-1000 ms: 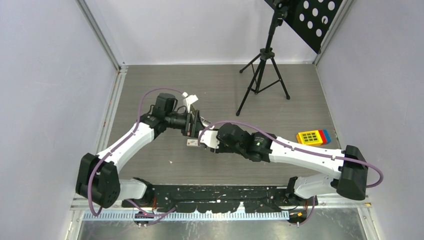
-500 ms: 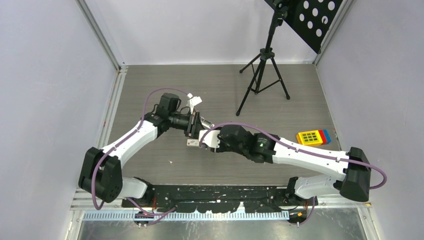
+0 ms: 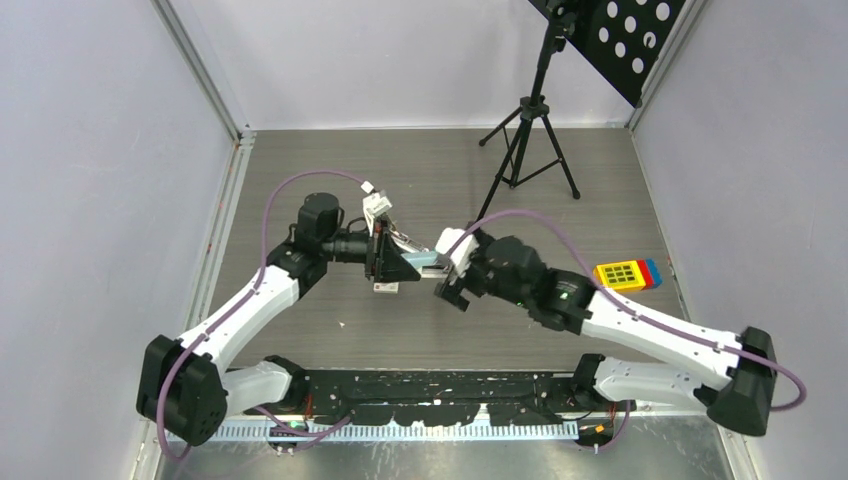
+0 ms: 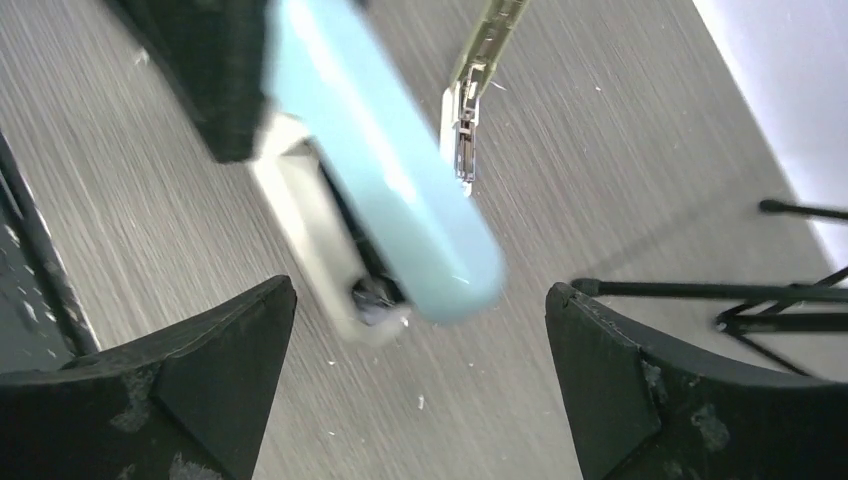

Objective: Load the staples into the stapler

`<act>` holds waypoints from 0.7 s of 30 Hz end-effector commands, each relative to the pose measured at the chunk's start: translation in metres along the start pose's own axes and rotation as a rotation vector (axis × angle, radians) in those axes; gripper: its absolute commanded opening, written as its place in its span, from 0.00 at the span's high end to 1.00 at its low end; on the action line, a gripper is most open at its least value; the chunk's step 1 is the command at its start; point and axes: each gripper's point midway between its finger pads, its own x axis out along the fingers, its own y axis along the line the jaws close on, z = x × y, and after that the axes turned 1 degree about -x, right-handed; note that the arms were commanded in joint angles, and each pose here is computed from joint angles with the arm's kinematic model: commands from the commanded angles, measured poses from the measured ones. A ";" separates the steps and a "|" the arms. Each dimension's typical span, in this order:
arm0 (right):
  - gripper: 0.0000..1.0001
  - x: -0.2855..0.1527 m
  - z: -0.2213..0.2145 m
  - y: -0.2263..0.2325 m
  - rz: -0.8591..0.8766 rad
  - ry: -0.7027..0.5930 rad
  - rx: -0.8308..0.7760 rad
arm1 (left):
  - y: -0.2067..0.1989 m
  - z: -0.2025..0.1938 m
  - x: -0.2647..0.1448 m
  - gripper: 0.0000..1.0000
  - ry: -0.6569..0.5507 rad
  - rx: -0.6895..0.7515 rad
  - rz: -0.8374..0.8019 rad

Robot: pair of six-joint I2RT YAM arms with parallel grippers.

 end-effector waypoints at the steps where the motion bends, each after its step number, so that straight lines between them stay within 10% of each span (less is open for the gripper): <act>1: 0.00 -0.020 0.033 -0.016 0.050 -0.237 0.355 | -0.011 0.022 -0.002 1.00 -0.113 0.257 -0.038; 21: 0.03 -0.046 0.081 -0.067 0.300 -0.830 0.828 | -0.036 0.070 -0.006 1.00 -0.483 0.407 -0.063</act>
